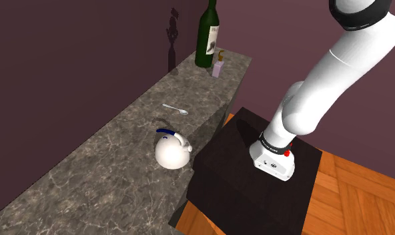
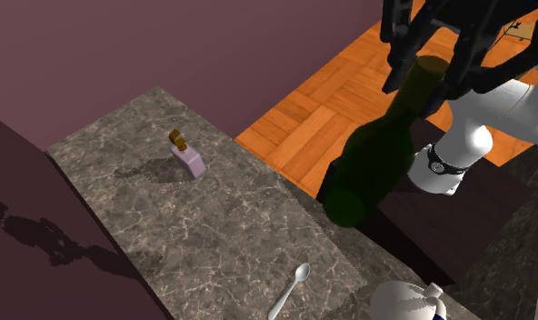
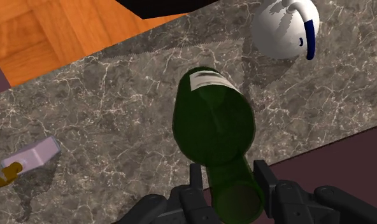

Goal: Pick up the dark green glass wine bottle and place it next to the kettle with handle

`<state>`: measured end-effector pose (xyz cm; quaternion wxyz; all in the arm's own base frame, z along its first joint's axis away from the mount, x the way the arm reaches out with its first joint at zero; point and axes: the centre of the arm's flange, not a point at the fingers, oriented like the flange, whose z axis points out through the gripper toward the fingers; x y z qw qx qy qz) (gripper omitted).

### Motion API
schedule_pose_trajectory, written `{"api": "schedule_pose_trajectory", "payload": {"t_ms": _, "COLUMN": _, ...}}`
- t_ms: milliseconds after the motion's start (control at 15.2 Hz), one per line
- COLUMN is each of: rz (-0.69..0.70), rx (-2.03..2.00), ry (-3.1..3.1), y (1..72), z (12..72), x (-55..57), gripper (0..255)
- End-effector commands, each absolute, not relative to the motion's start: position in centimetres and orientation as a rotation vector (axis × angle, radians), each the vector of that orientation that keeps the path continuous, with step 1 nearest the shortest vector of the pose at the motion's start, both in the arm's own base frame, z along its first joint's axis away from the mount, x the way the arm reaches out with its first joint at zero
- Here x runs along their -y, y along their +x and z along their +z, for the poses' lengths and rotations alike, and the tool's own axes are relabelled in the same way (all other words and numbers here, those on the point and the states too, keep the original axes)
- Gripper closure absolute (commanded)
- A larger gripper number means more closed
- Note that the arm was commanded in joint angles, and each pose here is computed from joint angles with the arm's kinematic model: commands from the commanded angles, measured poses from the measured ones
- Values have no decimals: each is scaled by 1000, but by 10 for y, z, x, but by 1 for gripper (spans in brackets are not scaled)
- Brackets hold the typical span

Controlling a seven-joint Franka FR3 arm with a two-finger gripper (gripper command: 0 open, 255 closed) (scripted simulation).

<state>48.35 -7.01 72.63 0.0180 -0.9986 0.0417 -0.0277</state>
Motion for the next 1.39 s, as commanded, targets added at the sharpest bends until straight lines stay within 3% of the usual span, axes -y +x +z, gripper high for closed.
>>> {"api": "schedule_pose_trajectory", "payload": {"t_ms": 0, "rz": -87, "rx": -132, "ry": -3102, "y": 486, "z": 726, "x": 43, "gripper": 255}}
{"api": "schedule_pose_trajectory", "payload": {"t_ms": 858, "rz": -87, "rx": -132, "ry": -3102, "y": 506, "z": 726, "x": -126, "gripper": 255}}
{"api": "schedule_pose_trajectory", "payload": {"t_ms": 1320, "rz": -87, "rx": -132, "ry": -3102, "y": 506, "z": 689, "x": -126, "gripper": 255}}
